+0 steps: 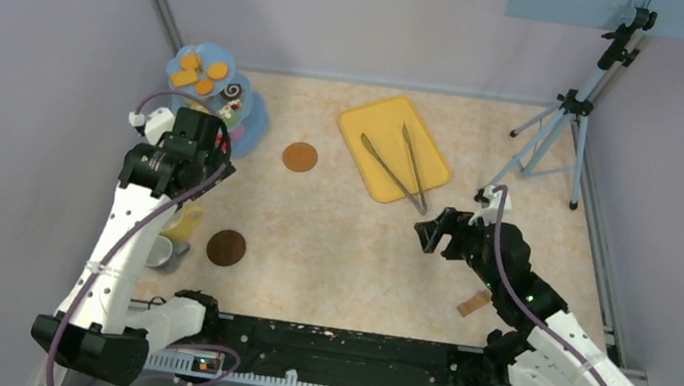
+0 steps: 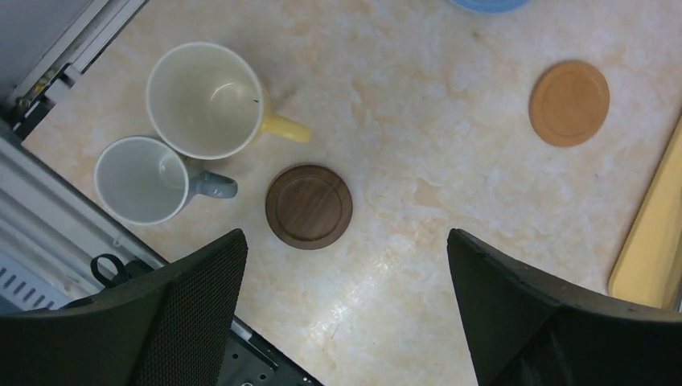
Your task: Serve the afternoon tea
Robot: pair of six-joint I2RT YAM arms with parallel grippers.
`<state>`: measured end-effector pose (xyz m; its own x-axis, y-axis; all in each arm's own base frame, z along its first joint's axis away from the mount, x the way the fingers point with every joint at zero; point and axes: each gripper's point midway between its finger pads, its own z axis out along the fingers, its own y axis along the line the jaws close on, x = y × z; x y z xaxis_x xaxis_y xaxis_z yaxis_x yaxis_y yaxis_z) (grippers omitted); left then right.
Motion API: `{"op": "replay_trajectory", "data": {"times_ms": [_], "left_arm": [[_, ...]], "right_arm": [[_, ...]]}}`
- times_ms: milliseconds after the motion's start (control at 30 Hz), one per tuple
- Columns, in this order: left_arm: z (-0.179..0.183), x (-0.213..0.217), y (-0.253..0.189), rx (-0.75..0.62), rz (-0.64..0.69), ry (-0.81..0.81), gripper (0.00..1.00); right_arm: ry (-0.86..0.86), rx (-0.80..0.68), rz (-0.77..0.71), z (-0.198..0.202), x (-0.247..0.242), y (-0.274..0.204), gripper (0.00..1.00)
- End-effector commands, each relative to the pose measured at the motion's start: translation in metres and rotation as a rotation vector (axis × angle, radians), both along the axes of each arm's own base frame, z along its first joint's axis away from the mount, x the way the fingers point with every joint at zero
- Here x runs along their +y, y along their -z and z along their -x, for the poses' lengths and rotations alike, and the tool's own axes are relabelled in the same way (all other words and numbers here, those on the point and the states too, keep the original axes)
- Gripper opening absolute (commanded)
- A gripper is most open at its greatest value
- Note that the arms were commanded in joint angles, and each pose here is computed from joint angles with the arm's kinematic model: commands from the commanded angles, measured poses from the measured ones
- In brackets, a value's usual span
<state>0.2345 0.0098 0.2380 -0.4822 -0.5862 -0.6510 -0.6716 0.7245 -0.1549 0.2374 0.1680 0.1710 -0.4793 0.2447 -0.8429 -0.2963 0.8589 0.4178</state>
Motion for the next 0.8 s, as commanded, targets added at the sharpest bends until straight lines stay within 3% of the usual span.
{"op": "replay_trajectory", "data": {"times_ms": [0, 233, 433, 767], "left_arm": [[0.002, 0.018, -0.005, -0.060, 0.070, -0.185, 0.99], [-0.010, 0.060, 0.037, 0.024, 0.106, -0.356, 0.99], [0.001, 0.077, 0.092, 0.132, 0.256, -0.502, 0.99], [-0.027, 0.095, 0.135, 0.104, 0.326, -0.520, 0.92]], "right_arm": [[0.009, -0.052, -0.037, 0.003, -0.004, -0.021, 0.81], [0.030, -0.056, -0.030, 0.006, -0.012, -0.019, 0.81], [0.060, -0.048, -0.003, 0.005, -0.018, -0.015, 0.81], [0.070, -0.041, 0.016, 0.000, -0.018, -0.011, 0.81]]}}
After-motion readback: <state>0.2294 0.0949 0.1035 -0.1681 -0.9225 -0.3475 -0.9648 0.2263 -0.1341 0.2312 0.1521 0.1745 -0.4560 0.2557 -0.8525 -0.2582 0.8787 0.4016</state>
